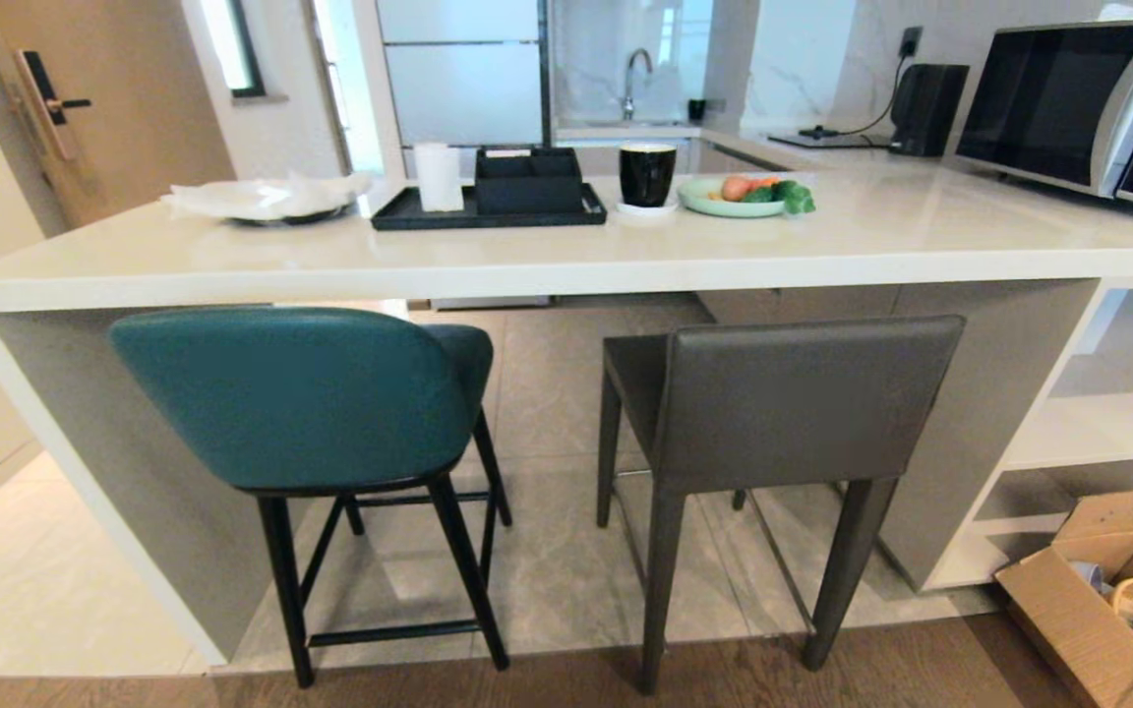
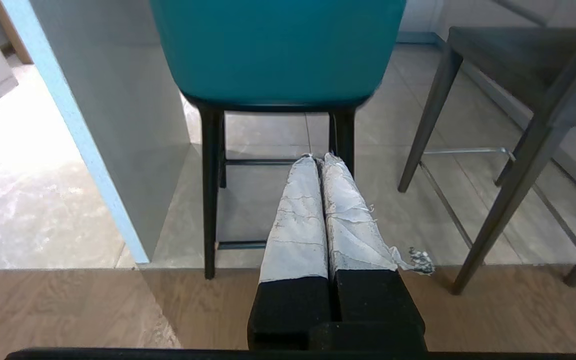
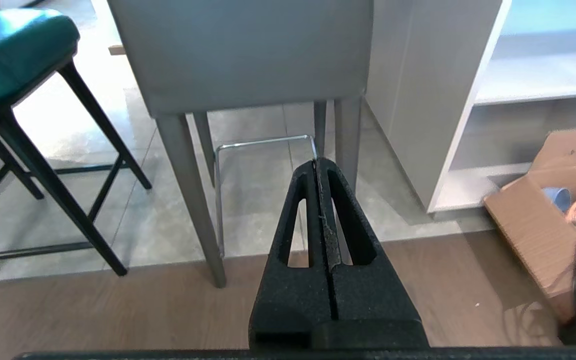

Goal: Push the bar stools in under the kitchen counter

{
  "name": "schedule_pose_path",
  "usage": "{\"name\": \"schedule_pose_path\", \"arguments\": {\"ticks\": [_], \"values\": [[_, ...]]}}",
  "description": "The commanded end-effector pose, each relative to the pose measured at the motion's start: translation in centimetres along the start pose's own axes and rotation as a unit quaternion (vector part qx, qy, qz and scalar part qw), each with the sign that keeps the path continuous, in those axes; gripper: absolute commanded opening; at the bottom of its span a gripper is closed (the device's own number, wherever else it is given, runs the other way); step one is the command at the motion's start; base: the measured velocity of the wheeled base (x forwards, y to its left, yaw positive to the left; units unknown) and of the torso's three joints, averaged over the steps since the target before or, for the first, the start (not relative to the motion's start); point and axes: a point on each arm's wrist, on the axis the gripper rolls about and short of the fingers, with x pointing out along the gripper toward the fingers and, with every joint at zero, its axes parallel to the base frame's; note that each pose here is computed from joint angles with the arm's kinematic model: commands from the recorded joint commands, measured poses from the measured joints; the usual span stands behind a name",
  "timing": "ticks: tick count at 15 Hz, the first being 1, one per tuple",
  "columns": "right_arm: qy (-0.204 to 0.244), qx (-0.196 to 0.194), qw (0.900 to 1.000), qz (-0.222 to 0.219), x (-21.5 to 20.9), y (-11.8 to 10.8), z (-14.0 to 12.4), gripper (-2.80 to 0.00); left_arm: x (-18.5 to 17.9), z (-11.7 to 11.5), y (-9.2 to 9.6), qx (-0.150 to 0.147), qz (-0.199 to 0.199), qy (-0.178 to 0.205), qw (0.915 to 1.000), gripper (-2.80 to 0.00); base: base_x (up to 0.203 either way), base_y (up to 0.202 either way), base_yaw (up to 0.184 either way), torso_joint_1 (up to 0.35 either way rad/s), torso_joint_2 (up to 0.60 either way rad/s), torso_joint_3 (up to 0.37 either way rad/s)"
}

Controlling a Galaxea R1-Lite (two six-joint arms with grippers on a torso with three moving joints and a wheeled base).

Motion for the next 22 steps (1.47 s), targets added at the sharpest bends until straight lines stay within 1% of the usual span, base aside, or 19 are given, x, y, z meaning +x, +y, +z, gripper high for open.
{"name": "schedule_pose_path", "arguments": {"ticks": [1,9,22], "values": [[0.002,0.000,1.000,0.000,0.02,0.00,-0.04,-2.80,0.01,0.00,0.00,0.000,0.000,0.001,1.0000,-2.80,0.000,0.000,0.000,0.179,-0.48,-0.293],[0.002,0.000,1.000,0.000,0.02,0.00,-0.04,-2.80,0.01,0.00,0.00,0.000,0.000,0.001,1.0000,-2.80,0.000,0.000,0.000,0.180,-0.44,-0.259],[0.002,0.000,1.000,0.000,0.02,0.00,-0.04,-2.80,0.01,0.00,0.00,-0.001,0.000,0.001,1.0000,-2.80,0.000,0.000,0.000,0.009,-0.02,-0.012]]}}
